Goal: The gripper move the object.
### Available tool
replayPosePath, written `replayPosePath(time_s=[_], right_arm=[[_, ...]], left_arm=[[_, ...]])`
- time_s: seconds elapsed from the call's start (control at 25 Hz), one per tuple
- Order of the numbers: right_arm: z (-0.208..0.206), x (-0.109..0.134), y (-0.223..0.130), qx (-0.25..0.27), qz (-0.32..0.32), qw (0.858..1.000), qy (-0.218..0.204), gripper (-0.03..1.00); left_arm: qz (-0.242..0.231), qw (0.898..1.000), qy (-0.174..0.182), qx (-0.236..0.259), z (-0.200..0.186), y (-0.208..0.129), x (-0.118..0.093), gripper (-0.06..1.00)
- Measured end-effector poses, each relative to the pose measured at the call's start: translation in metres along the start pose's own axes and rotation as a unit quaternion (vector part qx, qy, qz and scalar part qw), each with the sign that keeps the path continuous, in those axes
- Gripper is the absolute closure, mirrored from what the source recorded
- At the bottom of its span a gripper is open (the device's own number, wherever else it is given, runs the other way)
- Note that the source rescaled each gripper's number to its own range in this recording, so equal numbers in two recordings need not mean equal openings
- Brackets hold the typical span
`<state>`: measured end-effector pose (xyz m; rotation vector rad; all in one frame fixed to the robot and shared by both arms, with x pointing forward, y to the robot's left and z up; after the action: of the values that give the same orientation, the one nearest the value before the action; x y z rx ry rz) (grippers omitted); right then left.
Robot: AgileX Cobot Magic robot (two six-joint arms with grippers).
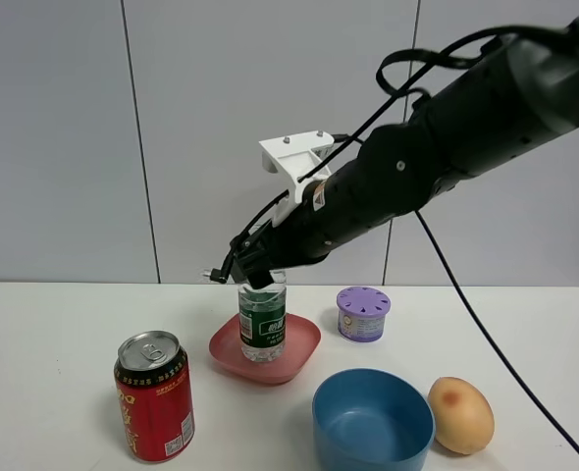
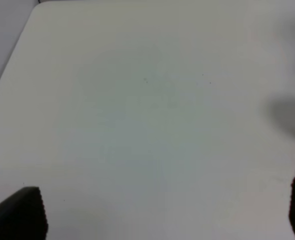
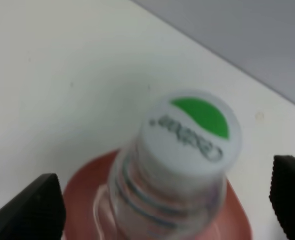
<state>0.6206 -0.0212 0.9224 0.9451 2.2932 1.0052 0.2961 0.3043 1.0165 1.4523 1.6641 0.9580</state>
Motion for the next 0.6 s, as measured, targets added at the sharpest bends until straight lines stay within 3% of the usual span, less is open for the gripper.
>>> replayPosePath(time_s=[0.4, 0.6], right_arm=[[-0.120, -0.022, 0.025, 0.065, -0.002, 0.997, -0.034, 0.26], [-0.181, -0.051, -0.005, 0.170, 0.026, 0.983, -0.070, 0.26]], left_arm=[[0.000, 1.000, 0.000, 0.000, 0.000, 0.000, 0.000, -0.06], [0.000, 1.000, 0.000, 0.000, 0.000, 0.000, 0.000, -0.06]])
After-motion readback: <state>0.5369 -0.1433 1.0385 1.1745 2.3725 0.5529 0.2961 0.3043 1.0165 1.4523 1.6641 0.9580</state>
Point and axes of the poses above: a point on each arm's last joint axis where the gripper is mounted, z pointing out along that axis toward the gripper, x along the wrist's bending axis when the last joint is at zero, y = z × x, the point moved 7 cm from there along z, pointing out along that axis toward the gripper, and after that the axes turned 1 degree about -z, right-handed, at the moved point
